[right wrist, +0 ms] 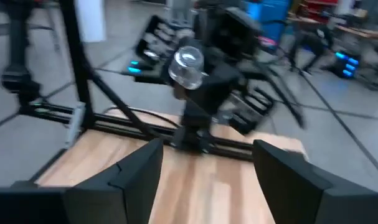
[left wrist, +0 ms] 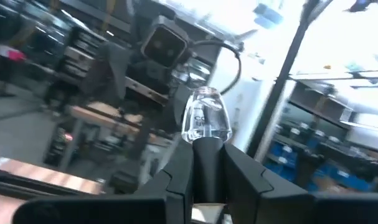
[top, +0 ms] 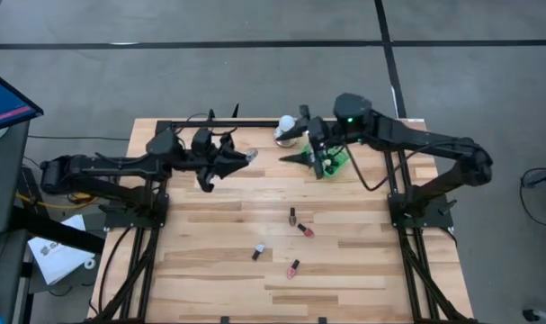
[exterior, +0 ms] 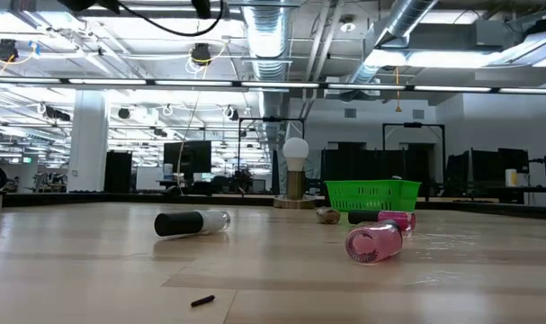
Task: Pick & Place Nail Polish
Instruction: Put the transparent nail polish bottle into the green bin
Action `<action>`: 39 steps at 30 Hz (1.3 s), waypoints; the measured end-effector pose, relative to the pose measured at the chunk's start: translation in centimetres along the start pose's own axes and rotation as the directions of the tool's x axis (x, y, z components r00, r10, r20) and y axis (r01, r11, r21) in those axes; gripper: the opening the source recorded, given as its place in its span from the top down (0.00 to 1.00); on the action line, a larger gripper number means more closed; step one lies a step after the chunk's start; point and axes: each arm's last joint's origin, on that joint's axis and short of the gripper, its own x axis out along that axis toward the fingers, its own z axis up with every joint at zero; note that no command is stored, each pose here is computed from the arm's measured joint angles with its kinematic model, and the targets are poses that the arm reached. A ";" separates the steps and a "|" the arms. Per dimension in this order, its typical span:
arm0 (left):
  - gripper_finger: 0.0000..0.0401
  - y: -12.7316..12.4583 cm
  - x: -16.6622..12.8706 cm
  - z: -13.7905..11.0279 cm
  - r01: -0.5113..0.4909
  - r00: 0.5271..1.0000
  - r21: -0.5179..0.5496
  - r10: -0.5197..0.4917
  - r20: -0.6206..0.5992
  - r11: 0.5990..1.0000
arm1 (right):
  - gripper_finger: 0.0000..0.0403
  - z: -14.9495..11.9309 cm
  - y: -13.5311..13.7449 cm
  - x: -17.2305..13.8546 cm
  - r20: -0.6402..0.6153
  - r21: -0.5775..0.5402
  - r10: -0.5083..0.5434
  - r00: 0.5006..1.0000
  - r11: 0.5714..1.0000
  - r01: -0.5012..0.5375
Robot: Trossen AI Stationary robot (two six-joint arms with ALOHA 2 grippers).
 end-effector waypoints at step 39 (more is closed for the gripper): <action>0.86 1.4 5.0 -1.4 0.150 0.983 -0.124 -0.162 -0.087 0.981 | 0.41 0.8 1.8 2.5 0.148 -0.125 0.167 0.975 0.981 -0.149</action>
